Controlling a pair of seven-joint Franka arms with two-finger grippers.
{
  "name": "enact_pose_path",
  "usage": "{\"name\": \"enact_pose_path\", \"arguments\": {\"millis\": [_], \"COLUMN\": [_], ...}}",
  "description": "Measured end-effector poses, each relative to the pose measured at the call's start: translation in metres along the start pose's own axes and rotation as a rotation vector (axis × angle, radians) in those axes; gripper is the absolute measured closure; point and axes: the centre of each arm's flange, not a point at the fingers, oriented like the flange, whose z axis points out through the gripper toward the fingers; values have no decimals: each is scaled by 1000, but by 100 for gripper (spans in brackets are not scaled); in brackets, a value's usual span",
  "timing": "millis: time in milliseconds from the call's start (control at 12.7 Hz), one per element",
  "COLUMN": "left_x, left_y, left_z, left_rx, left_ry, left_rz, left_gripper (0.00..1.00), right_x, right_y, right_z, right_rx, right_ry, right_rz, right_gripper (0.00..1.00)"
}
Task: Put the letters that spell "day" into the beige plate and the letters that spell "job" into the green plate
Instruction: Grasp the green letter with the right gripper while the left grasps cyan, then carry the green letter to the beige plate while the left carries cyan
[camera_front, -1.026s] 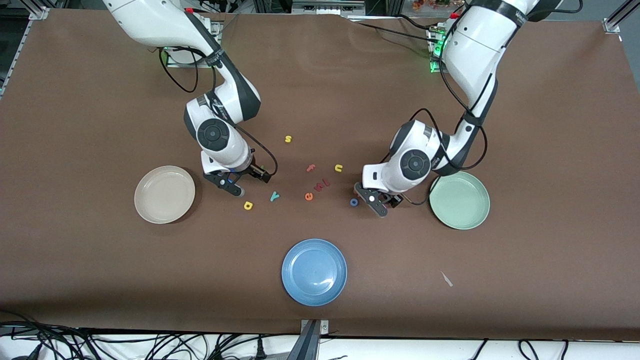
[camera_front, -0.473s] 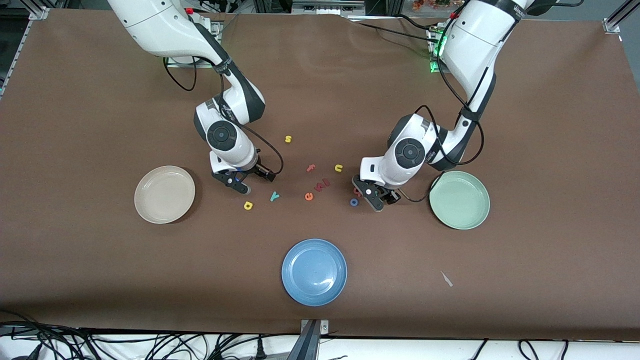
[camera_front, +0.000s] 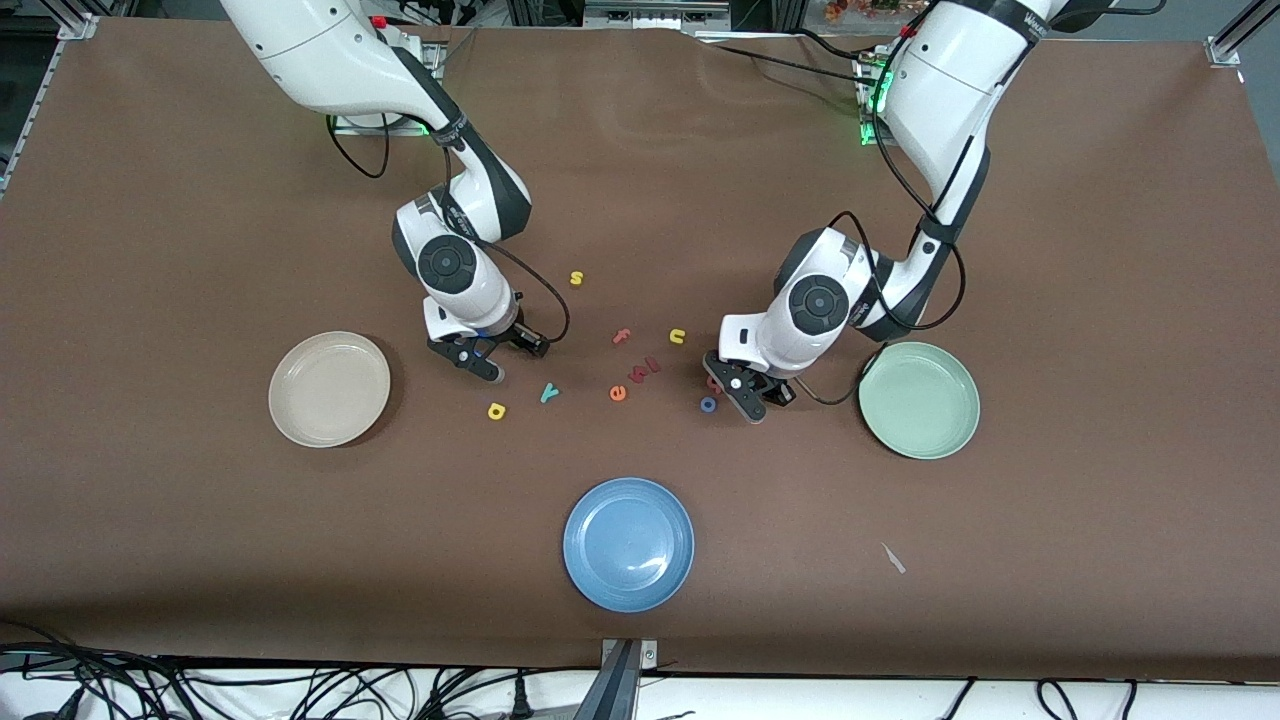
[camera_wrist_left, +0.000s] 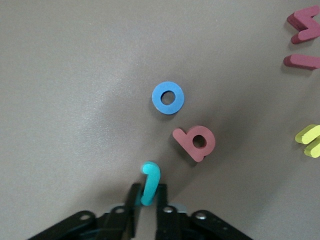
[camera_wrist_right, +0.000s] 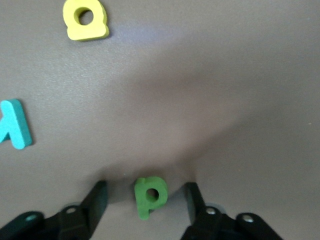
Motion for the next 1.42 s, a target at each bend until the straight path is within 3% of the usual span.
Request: {"name": "enact_pose_path", "arguments": {"millis": [79, 237, 473, 789, 1026, 1183, 1420], "left_x": [0, 0, 1, -16, -45, -65, -104], "left_y": [0, 0, -6, -41, -83, -111, -157], "left_z": [0, -1, -15, -81, -128, -141, -141], "left_rx": [0, 1, 4, 35, 110, 156, 146], "left_ry": [0, 1, -10, -81, -141, -174, -197], "left_rz": [0, 0, -5, -48, -61, -46, -70], "left_gripper": [92, 92, 92, 92, 92, 92, 92], "right_x": [0, 0, 1, 1, 7, 18, 31], "right_y": [0, -1, -1, -1, -8, -16, -22], "right_z": [0, -3, -4, -5, -14, -32, -54], "right_rx": [0, 5, 6, 7, 12, -4, -30], "right_ry": [0, 4, 5, 6, 11, 6, -3], "right_rz": [-1, -1, -1, -1, 2, 5, -66], "right_gripper": [35, 58, 70, 72, 72, 72, 72]}}
